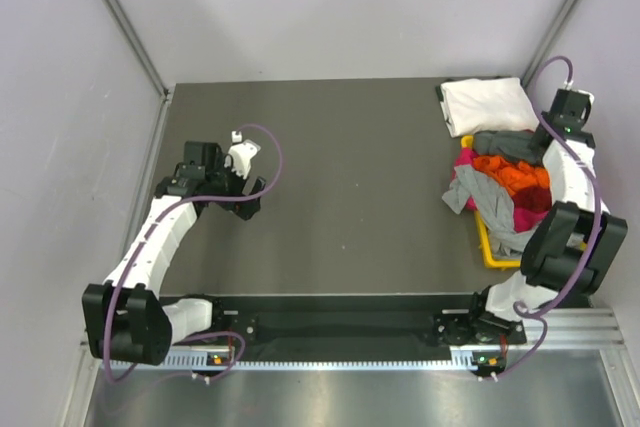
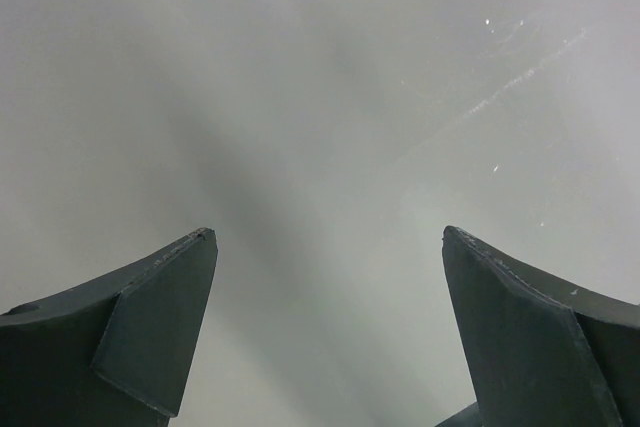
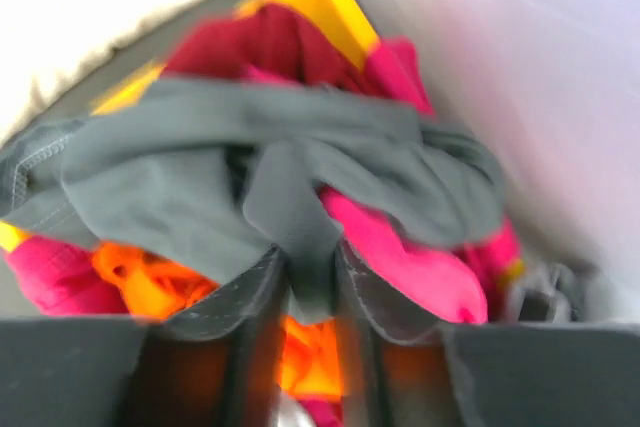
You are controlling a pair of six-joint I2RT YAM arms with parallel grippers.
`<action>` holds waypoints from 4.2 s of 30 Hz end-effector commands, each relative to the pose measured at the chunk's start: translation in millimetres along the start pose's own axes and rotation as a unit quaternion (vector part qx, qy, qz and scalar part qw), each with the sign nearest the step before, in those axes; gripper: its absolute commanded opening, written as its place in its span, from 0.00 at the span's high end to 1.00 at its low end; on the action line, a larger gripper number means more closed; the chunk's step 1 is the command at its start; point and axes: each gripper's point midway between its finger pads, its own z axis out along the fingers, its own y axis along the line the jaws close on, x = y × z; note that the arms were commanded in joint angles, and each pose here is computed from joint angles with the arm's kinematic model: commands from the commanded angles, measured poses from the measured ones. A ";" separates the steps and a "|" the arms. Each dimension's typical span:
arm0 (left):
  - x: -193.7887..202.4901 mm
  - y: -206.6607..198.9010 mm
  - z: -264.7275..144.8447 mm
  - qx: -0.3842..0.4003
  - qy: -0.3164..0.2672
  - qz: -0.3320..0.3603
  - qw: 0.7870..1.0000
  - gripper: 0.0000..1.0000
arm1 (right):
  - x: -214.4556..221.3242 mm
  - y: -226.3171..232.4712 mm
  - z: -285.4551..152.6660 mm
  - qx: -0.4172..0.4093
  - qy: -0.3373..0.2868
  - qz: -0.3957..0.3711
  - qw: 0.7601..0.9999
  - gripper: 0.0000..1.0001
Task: Fold and stack the t-shirts
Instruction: Grab the tshirt from the pile, then move the tshirt to the center of the board, then flatten the tshirt out
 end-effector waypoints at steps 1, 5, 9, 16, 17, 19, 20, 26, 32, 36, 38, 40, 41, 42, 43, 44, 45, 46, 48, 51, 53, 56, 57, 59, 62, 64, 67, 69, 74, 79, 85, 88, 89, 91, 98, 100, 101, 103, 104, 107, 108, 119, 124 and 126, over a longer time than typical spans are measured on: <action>-1.6 2.3 1.0 -0.002 -0.001 0.010 1.000 0.01 | -42.7 5.2 -5.2 -0.021 -0.039 -0.019 0.999 0.91; -0.4 2.0 3.6 0.002 0.004 0.009 1.000 0.01 | -68.0 7.4 -29.7 -0.031 -0.080 -0.025 0.996 1.00; -2.2 2.9 5.7 0.003 0.003 0.009 1.000 0.01 | -107.2 5.6 -79.2 -0.033 -0.145 -0.018 0.989 1.00; -5.5 2.3 3.6 0.005 0.000 0.009 1.000 0.01 | -196.1 13.1 -245.0 -0.081 -0.353 -0.016 0.932 1.00; -5.2 2.1 3.5 0.006 0.001 0.008 1.000 0.01 | -203.1 16.3 -263.7 -0.097 -0.373 -0.016 0.922 1.00; -5.4 2.3 3.6 0.005 0.000 0.007 1.000 0.01 | -219.0 26.1 -315.4 -0.148 -0.427 -0.017 0.892 1.00; -5.5 2.0 3.6 0.005 0.000 0.006 1.000 0.01 | -222.9 29.3 -330.9 -0.163 -0.442 -0.019 0.882 1.00; -8.5 9.8 2.1 -0.017 -0.002 0.000 1.000 0.01 | -233.2 67.3 -447.4 -0.351 -0.524 -0.030 0.776 1.00; -12.1 37.5 0.1 -0.092 0.003 -0.021 0.996 0.01 | -210.9 140.2 -511.3 -0.584 -0.463 -0.028 0.666 1.00; -21.3 52.7 -9.1 -0.121 -0.003 -0.031 0.992 0.01 | -159.3 217.5 -536.4 -0.706 -0.363 -0.053 0.605 1.00; -26.9 62.5 -15.6 -0.134 -0.011 -0.044 0.990 0.01 | -132.2 252.7 -536.3 -0.747 -0.312 -0.081 0.581 1.00; -31.1 69.1 -21.3 -0.139 -0.020 -0.057 0.988 0.01 | -106.9 271.7 -548.2 -0.791 -0.274 -0.098 0.538 1.00; -33.6 74.0 -25.4 -0.143 -0.027 -0.064 0.987 0.01 | -93.6 283.8 -533.4 -0.799 -0.244 -0.095 0.542 1.00; -32.3 81.2 -29.8 -0.148 -0.032 -0.076 0.986 0.01 | -93.0 283.6 -535.0 -0.807 -0.242 -0.083 0.532 1.00; -34.1 81.4 -31.4 -0.143 -0.038 -0.077 0.986 0.01 | -89.7 288.3 -523.5 -0.802 -0.233 -0.077 0.544 1.00; -33.7 84.8 -33.5 -0.145 -0.040 -0.082 0.985 0.01 | -79.9 298.6 -494.4 -0.789 -0.211 -0.073 0.573 1.00; -33.9 85.0 -34.0 -0.144 -0.041 -0.083 0.985 0.01 | -74.5 301.3 -476.5 -0.777 -0.199 -0.071 0.593 1.00; -32.7 84.5 -33.6 -0.142 -0.039 -0.081 0.986 0.01 | -72.5 305.3 -456.0 -0.761 -0.192 -0.063 0.616 1.00; -32.1 78.3 -31.6 -0.125 -0.038 -0.076 0.989 0.01 | -49.6 310.4 -373.3 -0.694 -0.133 -0.047 0.706 1.00; -30.3 67.0 -28.2 -0.095 -0.038 -0.066 0.993 0.01 | -11.9 292.6 -253.1 -0.578 -0.057 -0.026 0.813 0.99; -28.6 61.0 -24.2 -0.075 -0.040 -0.060 0.995 0.01 | 9.0 266.7 -180.7 -0.500 -0.020 -0.013 0.866 0.86; -28.3 54.3 -18.6 -0.051 -0.042 -0.055 0.996 0.01 | 40.0 233.9 -97.3 -0.365 0.049 -0.048 0.928 0.36; -29.5 53.2 -17.7 -0.047 -0.043 -0.054 0.996 0.01 | 50.0 220.3 -63.6 -0.294 0.070 -0.063 0.951 0.31; -30.3 52.9 -17.1 -0.044 -0.044 -0.055 0.997 0.01 | 50.3 224.2 -63.7 -0.276 0.069 -0.099 0.954 0.28; -29.7 52.6 -14.0 -0.041 -0.043 -0.062 0.996 0.01 | 55.9 251.5 -97.3 -0.288 0.002 -0.155 0.945 0.28; -31.0 53.2 -11.7 -0.039 -0.045 -0.066 0.996 0.01 | 51.0 275.3 -128.7 -0.320 -0.055 -0.172 0.930 0.27; -28.4 60.9 -4.9 -0.050 -0.037 -0.076 0.995 0.01 | 91.4 317.8 -158.5 -0.376 -0.065 -0.215 0.899 0.27; -25.1 62.6 -0.1 -0.049 -0.028 -0.082 0.995 0.01 | 122.3 340.4 -159.5 -0.389 -0.042 -0.243 0.887 0.27; -17.2 63.0 4.9 -0.049 -0.012 -0.088 0.995 0.01 | 182.7 385.3 -175.2 -0.425 -0.005 -0.319 0.847 0.27; -15.2 63.9 6.3 -0.052 -0.014 -0.088 0.995 0.01 | 237.3 412.2 -168.8 -0.409 0.021 -0.407 0.817 0.24; -15.0 62.6 4.8 -0.050 -0.014 -0.085 0.995 0.01 | 247.5 416.8 -146.5 -0.360 0.030 -0.424 0.831 0.44; -16.8 62.6 2.2 -0.051 -0.019 -0.084 0.995 0.01 | 254.0 416.6 -150.3 -0.369 0.042 -0.424 0.826 0.94; -17.3 62.7 1.6 -0.052 -0.019 -0.083 0.995 0.01 | 256.8 417.2 -156.7 -0.375 0.044 -0.423 0.824 1.00; -17.4 62.5 1.7 -0.052 -0.019 -0.083 0.995 0.01 | 254.8 419.0 -176.8 -0.399 0.041 -0.421 0.813 1.00; -20.2 68.8 -1.2 -0.066 -0.022 -0.083 0.994 0.01 | 223.2 417.1 -380.6 -0.645 -0.011 -0.397 0.653 1.00; -20.9 70.0 -2.8 -0.068 -0.025 -0.083 0.994 0.01 | 211.7 402.3 -404.8 -0.678 -0.022 -0.375 0.632 1.00; -21.9 70.0 -3.4 -0.068 -0.026 -0.082 0.994 0.01 | 187.2 391.3 -420.2 -0.688 -0.053 -0.353 0.631 1.00; -25.2 70.9 -5.2 -0.069 -0.031 -0.080 0.994 0.01 | 178.7 378.0 -412.5 -0.686 -0.050 -0.341 0.641 1.00; -26.0 71.0 -5.4 -0.067 -0.032 -0.080 0.994 0.01 | 157.9 367.6 -405.5 -0.683 -0.056 -0.316 0.656 1.00; -30.3 66.0 -6.0 -0.052 -0.040 -0.074 0.995 0.01 | 130.8 343.4 -356.6 -0.649 -0.046 -0.265 0.711 1.00; -30.7 64.2 -5.5 -0.046 -0.041 -0.071 0.996 0.01 | 123.6 336.5 -337.8 -0.634 -0.042 -0.250 0.731 1.00; -50.2 25.0 28.5 0.042 -0.034 -0.014 0.998 0.03 | 75.4 197.7 -98.3 -0.308 0.003 -0.096 0.946 0.92; -66.6 5.7 56.3 0.058 -0.014 0.024 0.998 0.05 | 27.3 175.1 -59.7 -0.220 -0.011 -0.092 0.971 0.63; -85.2 -1.6 65.8 0.052 -0.021 0.047 0.997 0.05 | 18.2 173.6 -51.1 -0.194 -0.005 -0.092 0.977 0.51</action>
